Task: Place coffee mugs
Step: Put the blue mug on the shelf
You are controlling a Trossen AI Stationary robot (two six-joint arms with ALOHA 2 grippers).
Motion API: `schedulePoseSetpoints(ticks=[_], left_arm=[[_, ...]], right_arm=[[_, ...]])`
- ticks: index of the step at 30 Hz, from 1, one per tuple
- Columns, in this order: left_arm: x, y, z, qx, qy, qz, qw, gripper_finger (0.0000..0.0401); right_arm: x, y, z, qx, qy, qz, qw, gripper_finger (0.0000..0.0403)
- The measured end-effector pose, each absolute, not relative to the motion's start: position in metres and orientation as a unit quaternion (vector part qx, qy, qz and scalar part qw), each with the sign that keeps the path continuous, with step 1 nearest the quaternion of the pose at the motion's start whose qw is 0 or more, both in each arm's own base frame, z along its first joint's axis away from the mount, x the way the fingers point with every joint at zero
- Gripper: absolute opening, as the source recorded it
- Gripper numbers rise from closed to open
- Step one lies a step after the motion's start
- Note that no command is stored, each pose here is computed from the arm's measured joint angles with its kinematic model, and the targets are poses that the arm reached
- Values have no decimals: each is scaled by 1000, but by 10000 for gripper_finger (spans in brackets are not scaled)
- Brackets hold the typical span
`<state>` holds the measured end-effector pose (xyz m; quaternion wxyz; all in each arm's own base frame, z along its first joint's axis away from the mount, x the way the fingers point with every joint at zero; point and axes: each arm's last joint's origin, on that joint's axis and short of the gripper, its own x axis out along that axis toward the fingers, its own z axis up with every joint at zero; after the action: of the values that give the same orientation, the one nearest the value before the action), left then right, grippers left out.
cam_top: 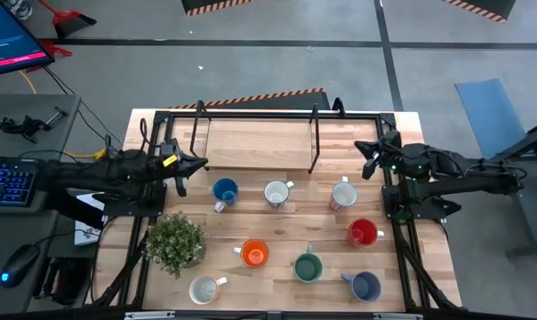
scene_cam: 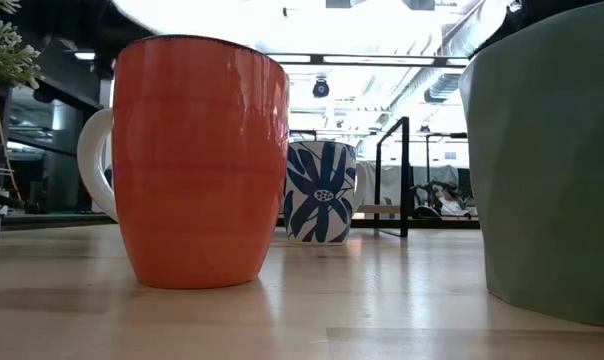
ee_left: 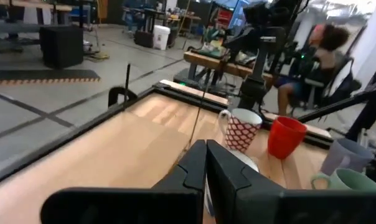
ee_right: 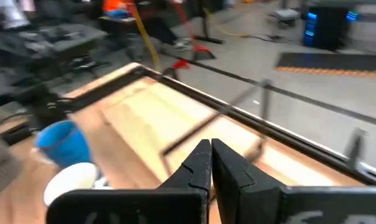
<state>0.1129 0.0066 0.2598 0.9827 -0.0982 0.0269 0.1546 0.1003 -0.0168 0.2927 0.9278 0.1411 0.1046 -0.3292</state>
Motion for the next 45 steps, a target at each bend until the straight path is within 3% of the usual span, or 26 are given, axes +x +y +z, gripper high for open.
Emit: schedulePoseSetpoints(ticks=[4,9,15,30,45], left_arm=[[130,8,293,-79,67,158,982,3],[156,11,308,-36,196,153,968,17],[184,17,298,-19,300,154,941,57],[224,20,258,-53,406,96,907,162],[239,23,223,21,506,96,857,175]], right_arm=[[89,-17,287,159,133,-350,914,0],[80,-17,278,199,157,-366,896,0],[78,-16,273,210,185,-356,891,0],[73,-16,267,198,230,-355,884,0],[72,-15,265,195,240,-356,882,0]])
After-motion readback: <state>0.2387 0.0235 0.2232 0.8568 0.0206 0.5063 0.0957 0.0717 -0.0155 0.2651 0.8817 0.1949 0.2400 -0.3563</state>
